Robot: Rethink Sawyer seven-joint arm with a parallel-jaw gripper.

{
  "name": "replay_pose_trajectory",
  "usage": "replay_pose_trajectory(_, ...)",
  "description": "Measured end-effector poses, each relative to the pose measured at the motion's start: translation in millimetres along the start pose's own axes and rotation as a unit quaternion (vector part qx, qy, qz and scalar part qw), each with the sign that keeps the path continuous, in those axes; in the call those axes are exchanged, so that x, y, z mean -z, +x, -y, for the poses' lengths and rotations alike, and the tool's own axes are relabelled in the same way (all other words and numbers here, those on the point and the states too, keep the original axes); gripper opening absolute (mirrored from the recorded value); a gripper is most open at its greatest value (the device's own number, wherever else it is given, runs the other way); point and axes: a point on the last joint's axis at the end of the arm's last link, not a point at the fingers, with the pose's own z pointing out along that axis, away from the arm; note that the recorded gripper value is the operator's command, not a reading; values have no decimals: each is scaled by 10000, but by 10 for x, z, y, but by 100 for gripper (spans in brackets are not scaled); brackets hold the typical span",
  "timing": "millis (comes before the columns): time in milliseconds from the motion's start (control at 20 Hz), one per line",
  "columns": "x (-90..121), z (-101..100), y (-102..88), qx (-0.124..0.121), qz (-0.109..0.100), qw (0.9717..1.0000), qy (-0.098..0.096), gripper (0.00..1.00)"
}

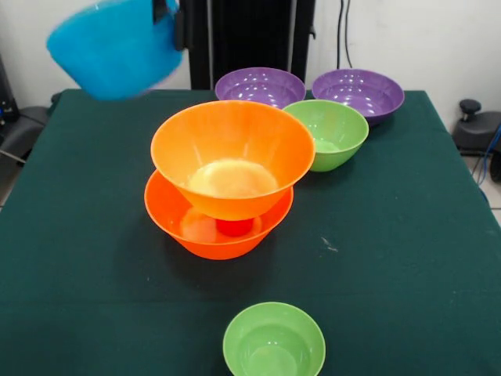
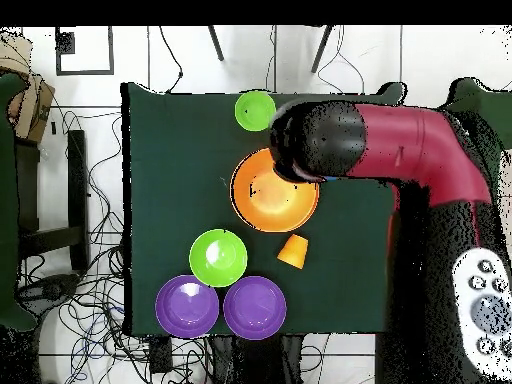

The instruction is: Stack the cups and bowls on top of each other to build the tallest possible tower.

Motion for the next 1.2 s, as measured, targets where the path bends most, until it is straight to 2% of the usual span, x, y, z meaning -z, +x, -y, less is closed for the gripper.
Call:
replay_pose_trajectory(50,71,101,98,-49,-2,10000,83,0)
replay_pose_trajectory(250,181,267,293,-117,71,9996,253,0)
replay_pose_trajectory(450,250,338,444,-187,198,9991,316,0)
replay_pose_trajectory(900,383,208,556,-287,189,9993,178,0)
replay_pose_trajectory(1200,418,88,691,-227,231,9993,203,0)
